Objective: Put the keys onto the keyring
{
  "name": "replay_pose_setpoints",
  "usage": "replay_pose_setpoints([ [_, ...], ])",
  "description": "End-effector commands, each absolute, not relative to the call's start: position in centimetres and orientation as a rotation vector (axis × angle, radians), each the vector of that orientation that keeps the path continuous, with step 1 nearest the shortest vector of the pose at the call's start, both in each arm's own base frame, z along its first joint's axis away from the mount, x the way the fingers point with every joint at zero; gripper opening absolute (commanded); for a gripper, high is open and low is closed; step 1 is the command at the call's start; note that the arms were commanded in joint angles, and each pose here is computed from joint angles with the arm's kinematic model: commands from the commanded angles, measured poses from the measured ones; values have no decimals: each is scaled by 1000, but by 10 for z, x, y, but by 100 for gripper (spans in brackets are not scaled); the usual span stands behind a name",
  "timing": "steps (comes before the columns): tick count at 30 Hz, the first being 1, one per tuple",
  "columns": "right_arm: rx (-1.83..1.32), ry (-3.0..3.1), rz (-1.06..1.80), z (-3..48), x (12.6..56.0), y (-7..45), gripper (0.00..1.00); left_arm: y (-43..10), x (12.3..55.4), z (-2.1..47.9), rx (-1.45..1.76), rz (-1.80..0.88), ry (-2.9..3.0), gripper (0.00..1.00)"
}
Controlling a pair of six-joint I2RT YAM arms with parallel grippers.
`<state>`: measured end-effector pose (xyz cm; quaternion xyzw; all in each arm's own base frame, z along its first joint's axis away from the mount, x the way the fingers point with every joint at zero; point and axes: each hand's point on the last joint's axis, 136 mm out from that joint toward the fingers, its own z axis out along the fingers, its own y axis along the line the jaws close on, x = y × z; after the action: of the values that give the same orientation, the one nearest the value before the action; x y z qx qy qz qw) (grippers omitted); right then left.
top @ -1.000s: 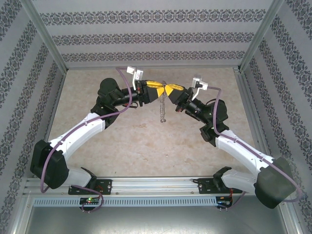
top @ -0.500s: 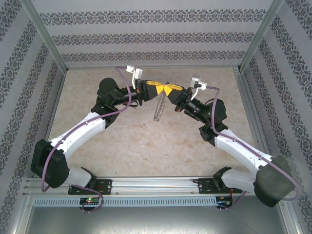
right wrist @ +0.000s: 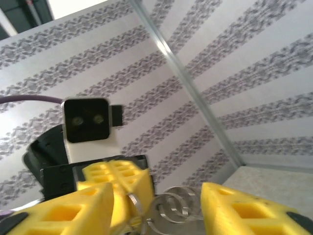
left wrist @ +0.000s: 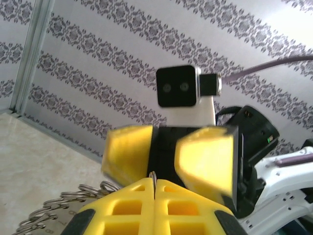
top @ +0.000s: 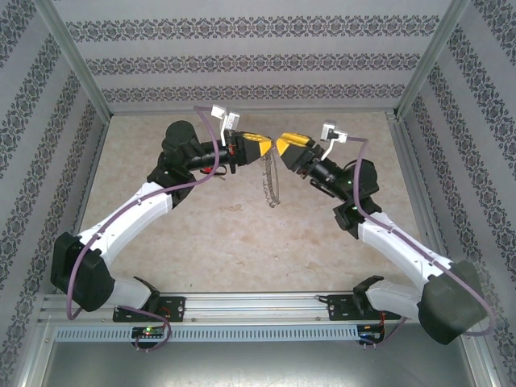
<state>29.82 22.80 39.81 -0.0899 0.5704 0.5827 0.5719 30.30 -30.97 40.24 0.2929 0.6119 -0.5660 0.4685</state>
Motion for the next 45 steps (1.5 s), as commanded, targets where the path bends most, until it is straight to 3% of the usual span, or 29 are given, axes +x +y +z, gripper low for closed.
replay_pose_setpoints([
  [1,-133,1379,1356,399,300,201,61,-304,287,416,855,-1275,1471,0],
  [5,-107,1534,1292,369,305,184,67,-303,281,410,963,-1197,1504,0],
  [9,-169,1676,1207,340,300,183,67,-304,280,401,1064,-1138,1554,0],
  [16,-410,1677,1251,319,271,199,52,-312,277,391,1204,-1197,1614,0],
  [22,-484,1622,1288,331,258,204,38,-315,275,387,1237,-1252,1627,0],
  [33,-597,1541,1346,356,238,224,40,-320,271,379,1265,-1343,1641,0],
  [45,-607,1503,1359,368,244,237,34,-321,266,377,1282,-1399,1633,0],
])
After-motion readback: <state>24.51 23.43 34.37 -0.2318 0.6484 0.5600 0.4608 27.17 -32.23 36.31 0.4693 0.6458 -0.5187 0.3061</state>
